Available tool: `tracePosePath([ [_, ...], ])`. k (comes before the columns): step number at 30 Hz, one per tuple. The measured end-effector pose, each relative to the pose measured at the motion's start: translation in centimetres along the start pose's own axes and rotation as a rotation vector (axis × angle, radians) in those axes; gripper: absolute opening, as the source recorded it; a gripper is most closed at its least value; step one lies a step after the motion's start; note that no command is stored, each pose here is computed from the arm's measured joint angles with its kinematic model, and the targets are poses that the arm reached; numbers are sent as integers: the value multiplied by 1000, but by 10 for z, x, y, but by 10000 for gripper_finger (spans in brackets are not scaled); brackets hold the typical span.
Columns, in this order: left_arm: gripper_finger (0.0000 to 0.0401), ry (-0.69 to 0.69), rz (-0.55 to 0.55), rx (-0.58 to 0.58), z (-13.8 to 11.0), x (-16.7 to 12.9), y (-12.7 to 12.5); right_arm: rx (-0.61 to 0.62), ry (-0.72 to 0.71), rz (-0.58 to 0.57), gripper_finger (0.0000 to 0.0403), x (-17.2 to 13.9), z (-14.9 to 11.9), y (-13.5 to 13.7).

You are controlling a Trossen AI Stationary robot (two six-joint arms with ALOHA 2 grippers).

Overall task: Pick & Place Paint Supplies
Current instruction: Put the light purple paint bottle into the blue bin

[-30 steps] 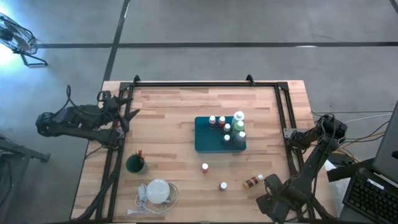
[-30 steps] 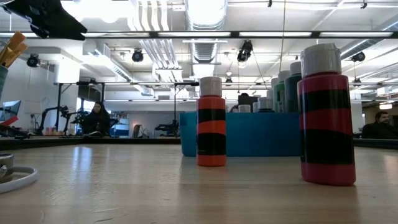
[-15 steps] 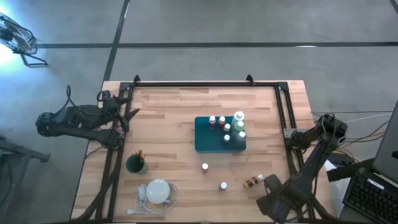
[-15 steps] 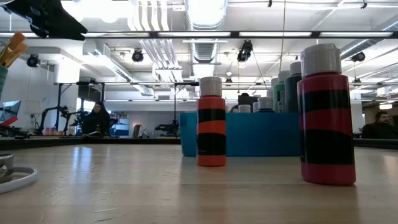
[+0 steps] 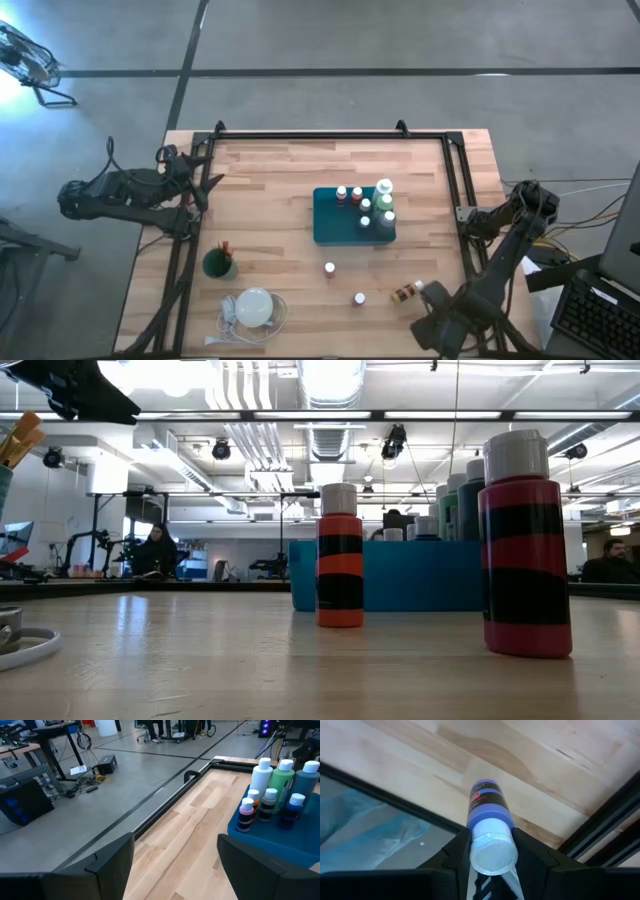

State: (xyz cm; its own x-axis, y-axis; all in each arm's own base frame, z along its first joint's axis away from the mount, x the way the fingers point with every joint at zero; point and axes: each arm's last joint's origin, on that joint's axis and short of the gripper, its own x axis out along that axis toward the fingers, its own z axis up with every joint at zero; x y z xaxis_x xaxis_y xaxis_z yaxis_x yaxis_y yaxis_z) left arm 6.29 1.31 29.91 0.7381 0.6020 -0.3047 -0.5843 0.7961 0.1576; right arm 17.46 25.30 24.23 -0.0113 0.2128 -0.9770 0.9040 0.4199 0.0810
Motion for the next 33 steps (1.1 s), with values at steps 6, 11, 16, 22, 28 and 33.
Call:
tracePosePath([
  [6, 289, -1, 2, 0, 0, 0, 0, -63, -16, 62, 113, -22, 17, 12],
  [11, 289, -1, 3, -5, 0, 0, 0, -130, -121, 110, 113, -46, 39, 22],
  [16, 289, -1, 5, -6, 0, 0, 0, -187, -239, 143, 113, -75, 67, 30],
  [22, 289, 0, 5, -6, 0, 0, 0, -293, -310, 153, 113, -108, 110, 39],
  [28, 289, -16, 32, -16, 1, 0, 1, -410, -380, 169, 113, -137, 163, 42],
  [33, 289, -36, 36, -38, 4, 0, 0, -471, -452, 162, 113, -160, 212, 36],
])
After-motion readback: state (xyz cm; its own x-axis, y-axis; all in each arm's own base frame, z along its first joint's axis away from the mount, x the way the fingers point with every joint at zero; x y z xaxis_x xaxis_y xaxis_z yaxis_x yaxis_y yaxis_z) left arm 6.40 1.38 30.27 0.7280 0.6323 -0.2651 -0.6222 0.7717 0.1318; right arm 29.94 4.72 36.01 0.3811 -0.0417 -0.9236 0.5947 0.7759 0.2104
